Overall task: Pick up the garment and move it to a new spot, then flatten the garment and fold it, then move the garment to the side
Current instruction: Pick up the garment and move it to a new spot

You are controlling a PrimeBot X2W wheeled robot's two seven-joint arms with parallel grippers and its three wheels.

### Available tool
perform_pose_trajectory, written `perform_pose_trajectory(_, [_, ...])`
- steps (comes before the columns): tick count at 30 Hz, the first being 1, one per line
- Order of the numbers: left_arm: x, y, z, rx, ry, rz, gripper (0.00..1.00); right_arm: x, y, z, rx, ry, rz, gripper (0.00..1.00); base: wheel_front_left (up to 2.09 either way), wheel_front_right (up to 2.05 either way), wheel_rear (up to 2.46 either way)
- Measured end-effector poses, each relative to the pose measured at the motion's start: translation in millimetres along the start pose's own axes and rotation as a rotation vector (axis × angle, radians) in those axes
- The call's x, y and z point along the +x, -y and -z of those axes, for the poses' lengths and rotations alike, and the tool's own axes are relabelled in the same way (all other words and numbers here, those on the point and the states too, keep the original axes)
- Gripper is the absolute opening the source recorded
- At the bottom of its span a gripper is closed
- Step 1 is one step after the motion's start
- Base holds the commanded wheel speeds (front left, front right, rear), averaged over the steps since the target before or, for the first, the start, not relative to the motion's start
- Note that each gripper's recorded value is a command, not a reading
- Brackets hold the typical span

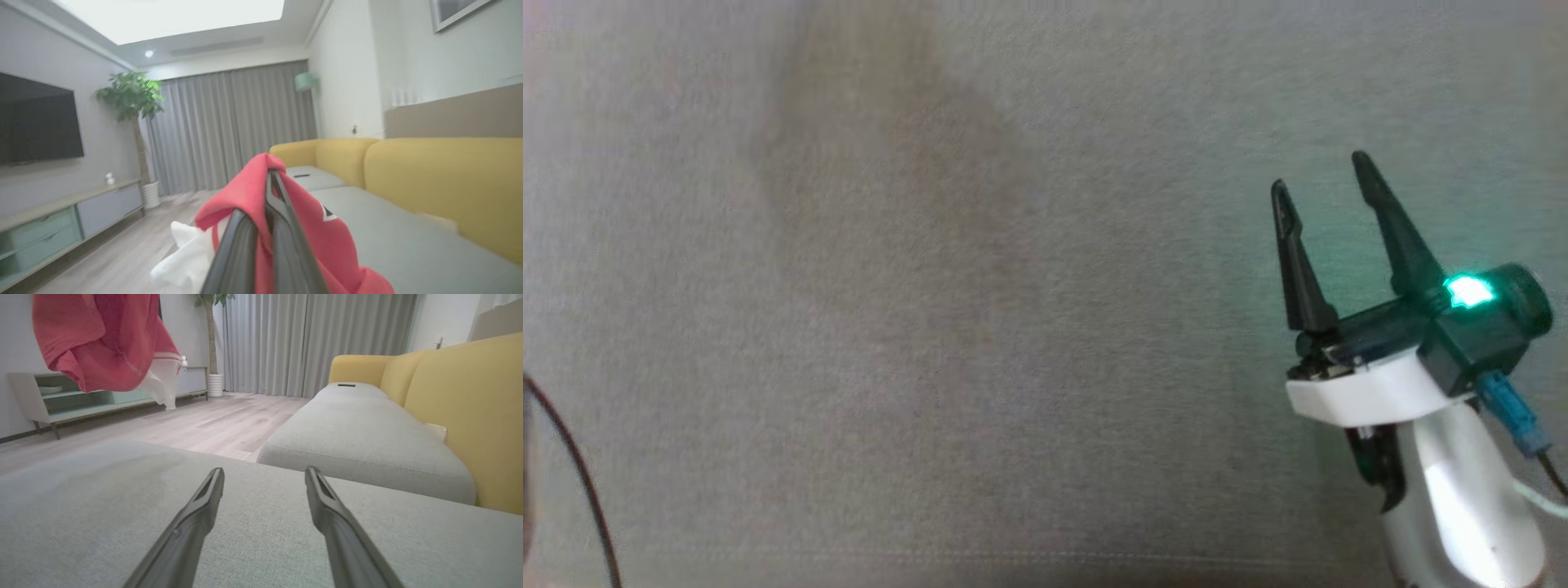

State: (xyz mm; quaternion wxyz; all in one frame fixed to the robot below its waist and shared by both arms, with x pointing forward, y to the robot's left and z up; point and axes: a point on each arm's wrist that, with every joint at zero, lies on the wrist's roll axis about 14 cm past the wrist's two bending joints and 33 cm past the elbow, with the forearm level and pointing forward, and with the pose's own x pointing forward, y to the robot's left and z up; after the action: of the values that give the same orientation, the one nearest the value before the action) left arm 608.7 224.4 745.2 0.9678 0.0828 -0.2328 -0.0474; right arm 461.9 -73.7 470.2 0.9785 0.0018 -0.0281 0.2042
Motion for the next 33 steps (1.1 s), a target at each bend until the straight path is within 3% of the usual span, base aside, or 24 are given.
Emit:
perform_pose_trajectory(6, [-1.6, 103.6, -57.1, -0.092, 0.102, 0.244, 0.0, -30.4, 11.1, -24.6, 0.009, 0.03, 0.08, 1.0, 0.0, 0.0, 0.0])
perform_pose_trajectory(13, [-45.8, 240.3, -52.4, -0.196, 0.033, 0.557, 0.0, -60.9, 28.2, -53.6, -0.005, 0.083, 0.167, 1.0, 0.0, 0.0, 0.0])
perform_pose_trajectory(17, [-83.4, 295.2, -23.4, -0.234, -0.07, 0.687, 0.0, -78.2, 39.8, -64.6, 0.008, 0.107, 0.22, 1.0, 0.0, 0.0, 0.0])
perform_pose_trajectory(22, [-155.8, 349.0, 49.1, -0.374, -0.328, 0.786, 0.0, -92.4, 47.6, -66.0, 0.014, 0.106, 0.261, 1.0, 0.0, 0.0, 0.0])
perform_pose_trajectory(28, [-255.2, 373.2, 115.7, -0.499, -0.606, 0.798, 0.0, -99.2, 49.0, -62.2, 0.023, 0.092, 0.276, 1.0, 0.0, 0.0, 0.0])
perform_pose_trajectory(29, [-267.0, 372.1, 121.2, -0.518, -0.638, 0.78, 0.37, -100.2, 48.5, -62.8, 0.024, 0.094, 0.276, 1.0, 0.0, 0.0, 0.0])
perform_pose_trajectory(30, [-276.4, 369.9, 124.8, -0.535, -0.659, 0.758, 1.0, -102.0, 48.1, -62.9, 0.025, 0.094, 0.278, 1.0, 0.0, 0.0, 0.0])
perform_pose_trajectory(33, [-284.6, 359.9, 118.1, -0.605, -0.637, 0.673, 1.0, -114.2, 47.0, -58.4, 0.032, 0.079, 0.296, 1.0, 0.0, 0.0, 0.0])
